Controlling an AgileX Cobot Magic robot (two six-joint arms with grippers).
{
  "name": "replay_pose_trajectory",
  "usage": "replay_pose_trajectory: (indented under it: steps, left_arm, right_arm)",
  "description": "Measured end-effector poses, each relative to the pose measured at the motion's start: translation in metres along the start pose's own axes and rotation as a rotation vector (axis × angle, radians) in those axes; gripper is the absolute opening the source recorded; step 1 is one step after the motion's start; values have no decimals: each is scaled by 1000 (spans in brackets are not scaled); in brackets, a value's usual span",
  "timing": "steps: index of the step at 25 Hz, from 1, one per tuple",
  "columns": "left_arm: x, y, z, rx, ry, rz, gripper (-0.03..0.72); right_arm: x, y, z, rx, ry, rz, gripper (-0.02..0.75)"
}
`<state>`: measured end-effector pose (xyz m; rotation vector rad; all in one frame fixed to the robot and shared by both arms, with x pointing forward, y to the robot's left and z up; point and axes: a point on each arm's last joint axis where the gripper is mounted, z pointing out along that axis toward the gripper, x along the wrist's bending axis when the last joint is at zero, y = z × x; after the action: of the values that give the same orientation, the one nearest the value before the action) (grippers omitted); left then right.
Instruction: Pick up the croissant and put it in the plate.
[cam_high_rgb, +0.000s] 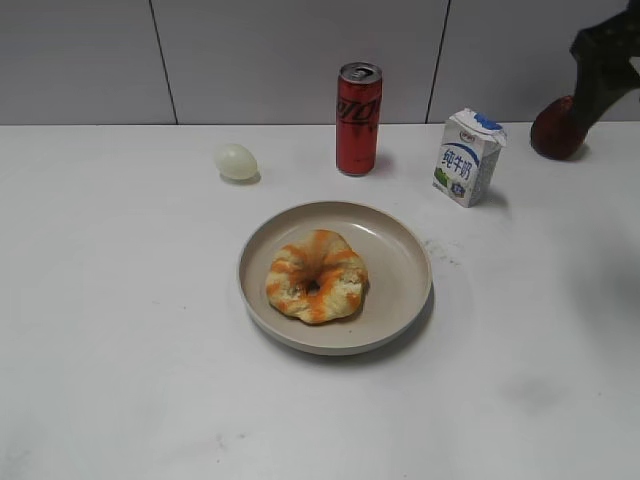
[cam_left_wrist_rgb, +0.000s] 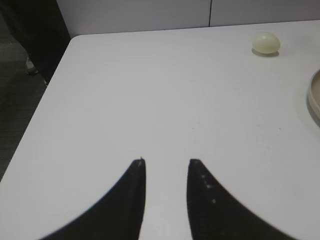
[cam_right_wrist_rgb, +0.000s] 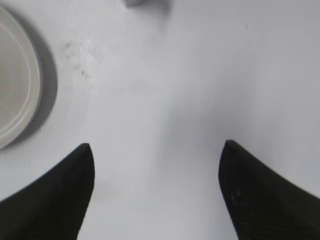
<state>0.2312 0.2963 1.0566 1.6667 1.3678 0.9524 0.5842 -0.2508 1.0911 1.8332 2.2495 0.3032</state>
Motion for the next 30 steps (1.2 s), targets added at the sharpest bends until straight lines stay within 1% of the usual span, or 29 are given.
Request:
replay_pose_trajectory:
  steps: [3,7,10,15,23,28,30]
  left_arm:
    - [0,0,0,0,0,0,228]
    - [0,0,0,0,0,0,228]
    - [0,0,0,0,0,0,228]
    - [0,0,0,0,0,0,228]
    - [0,0,0,0,0,0,228]
    - [0,0,0,0,0,0,228]
    - [0,0,0,0,0,0,228]
  right_arm:
    - [4,-40,-13,4,19,4,582]
    - [8,-95,-25,-57,21,7,582]
    - [11,-133,-29,-102,32,15,581]
    - [17,-192,-22,-156,52,31,581]
    - [22,-261,-13,-317,48,37,581]
    - [23,-284,-32,-491,40,35,581]
    - [24,-295,-37,-534,38,33,581]
